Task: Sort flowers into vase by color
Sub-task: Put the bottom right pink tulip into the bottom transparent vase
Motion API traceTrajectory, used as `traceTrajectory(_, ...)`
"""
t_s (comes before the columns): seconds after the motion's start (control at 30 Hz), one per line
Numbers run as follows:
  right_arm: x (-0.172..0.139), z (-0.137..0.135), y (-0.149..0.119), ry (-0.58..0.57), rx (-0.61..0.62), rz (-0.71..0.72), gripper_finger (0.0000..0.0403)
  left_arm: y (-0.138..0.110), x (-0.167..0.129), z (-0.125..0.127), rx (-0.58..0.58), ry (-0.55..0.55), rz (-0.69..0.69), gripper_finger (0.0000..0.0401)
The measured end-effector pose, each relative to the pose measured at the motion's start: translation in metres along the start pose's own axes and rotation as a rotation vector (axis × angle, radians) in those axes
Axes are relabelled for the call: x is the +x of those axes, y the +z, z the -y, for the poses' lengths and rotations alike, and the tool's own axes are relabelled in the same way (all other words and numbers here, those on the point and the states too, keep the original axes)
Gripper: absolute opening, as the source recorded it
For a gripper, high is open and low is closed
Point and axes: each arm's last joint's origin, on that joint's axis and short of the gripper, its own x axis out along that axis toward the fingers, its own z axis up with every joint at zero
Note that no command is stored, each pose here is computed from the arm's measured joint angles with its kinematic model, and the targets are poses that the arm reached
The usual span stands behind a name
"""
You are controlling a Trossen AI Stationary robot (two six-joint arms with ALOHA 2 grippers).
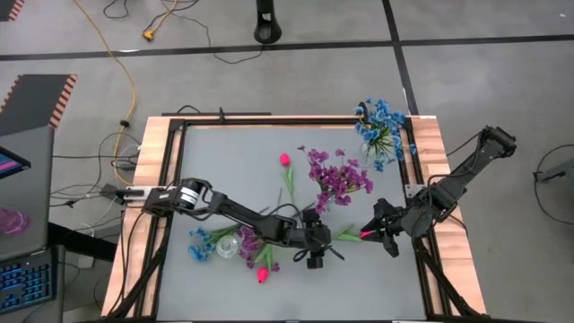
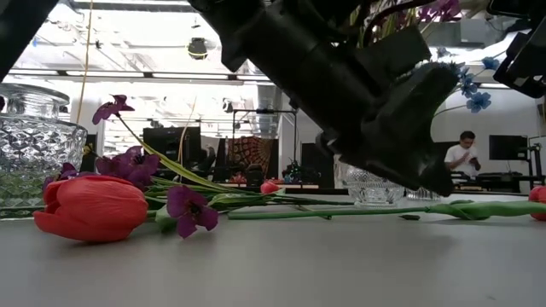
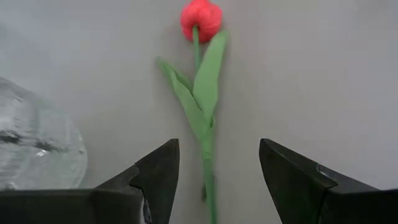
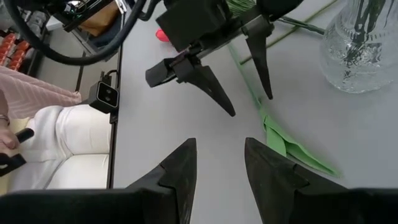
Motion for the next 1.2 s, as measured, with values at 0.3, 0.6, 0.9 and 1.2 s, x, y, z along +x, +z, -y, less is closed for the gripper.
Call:
traceTrajectory(0.3,0.000,0.000,0.000,0.000,-0.004,0.000,0.0162,0.001,0.003,-0.010,-0.022,-0.001,-0.006,0.0210)
traceTrajectory(0.6,0.000,0.000,0.000,0.000,-0.007,0.000,0.0162,-0.005,0.003,-0.011,-0.003,0.001,-0.069,0.0210)
traceTrajectory(0.9,0.000,0.000,0.000,-0.001,-0.006,-0.001,0.0162,-0.011,0.003,-0.012,0.004,0.014,-0.125,0.0210)
traceTrajectory(1.2,0.000,0.000,0.000,0.000,-0.006,0.000,0.0162,-0.020,0.014,-0.009,-0.013,-0.019,-0.133,0.0164)
